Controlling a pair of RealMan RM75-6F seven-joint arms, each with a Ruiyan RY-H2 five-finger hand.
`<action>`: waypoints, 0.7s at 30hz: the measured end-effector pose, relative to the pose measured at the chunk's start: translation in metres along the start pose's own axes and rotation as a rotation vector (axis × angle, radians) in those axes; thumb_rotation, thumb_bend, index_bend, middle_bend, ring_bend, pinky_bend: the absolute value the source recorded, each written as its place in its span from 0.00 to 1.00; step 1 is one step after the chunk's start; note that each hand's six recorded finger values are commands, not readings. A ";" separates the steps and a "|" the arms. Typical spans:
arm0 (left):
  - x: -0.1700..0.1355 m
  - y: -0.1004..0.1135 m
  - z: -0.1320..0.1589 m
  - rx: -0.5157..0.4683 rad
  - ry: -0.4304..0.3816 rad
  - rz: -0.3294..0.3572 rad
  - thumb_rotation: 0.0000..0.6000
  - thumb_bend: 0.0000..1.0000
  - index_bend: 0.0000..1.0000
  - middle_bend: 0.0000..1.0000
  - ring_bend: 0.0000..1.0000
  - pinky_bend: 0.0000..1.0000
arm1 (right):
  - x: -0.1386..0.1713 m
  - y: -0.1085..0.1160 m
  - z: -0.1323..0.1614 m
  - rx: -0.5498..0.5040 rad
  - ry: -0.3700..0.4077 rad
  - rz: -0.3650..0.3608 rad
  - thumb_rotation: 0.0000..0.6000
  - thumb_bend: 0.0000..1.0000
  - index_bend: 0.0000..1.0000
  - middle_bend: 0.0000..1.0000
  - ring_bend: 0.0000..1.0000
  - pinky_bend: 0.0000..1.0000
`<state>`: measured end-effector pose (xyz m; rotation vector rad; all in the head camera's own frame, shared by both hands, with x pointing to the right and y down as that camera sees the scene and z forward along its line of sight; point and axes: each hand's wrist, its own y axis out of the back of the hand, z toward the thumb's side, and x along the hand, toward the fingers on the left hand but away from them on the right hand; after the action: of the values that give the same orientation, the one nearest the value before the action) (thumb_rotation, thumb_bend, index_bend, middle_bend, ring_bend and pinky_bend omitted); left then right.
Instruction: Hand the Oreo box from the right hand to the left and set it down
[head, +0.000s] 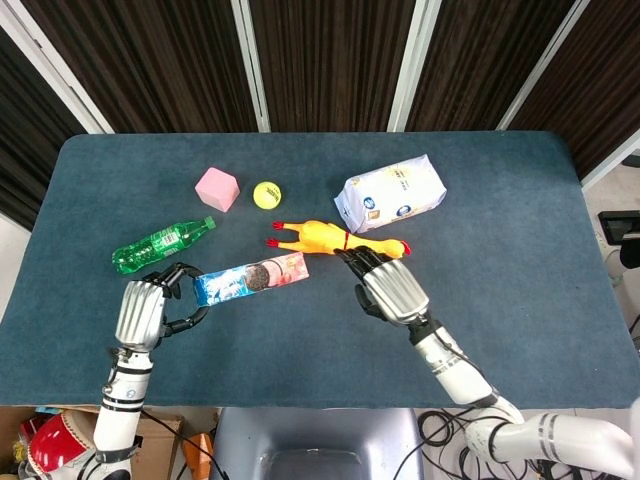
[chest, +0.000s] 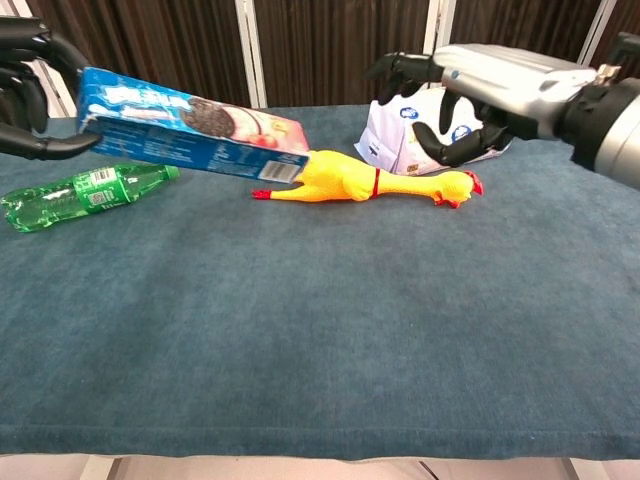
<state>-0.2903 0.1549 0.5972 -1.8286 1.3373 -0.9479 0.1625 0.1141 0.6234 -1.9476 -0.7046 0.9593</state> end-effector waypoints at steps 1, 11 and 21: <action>0.001 0.006 -0.008 0.013 0.010 0.000 1.00 0.28 0.71 0.77 0.65 0.66 | 0.004 0.004 -0.004 0.004 0.000 -0.004 1.00 0.62 0.11 0.18 0.13 0.42; -0.011 0.055 -0.076 0.177 0.048 -0.102 1.00 0.28 0.71 0.77 0.65 0.66 | 0.045 0.010 -0.031 0.073 0.006 0.023 1.00 0.62 0.11 0.18 0.11 0.41; -0.066 0.060 -0.108 0.071 0.123 -0.275 1.00 0.28 0.71 0.77 0.65 0.65 | 0.095 0.016 -0.057 0.200 -0.036 -0.016 1.00 0.33 0.08 0.17 0.09 0.15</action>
<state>-0.4247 0.1931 0.5903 -1.9584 1.1241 -1.2529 0.2642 0.1532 0.5959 -1.7516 -0.6192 1.0169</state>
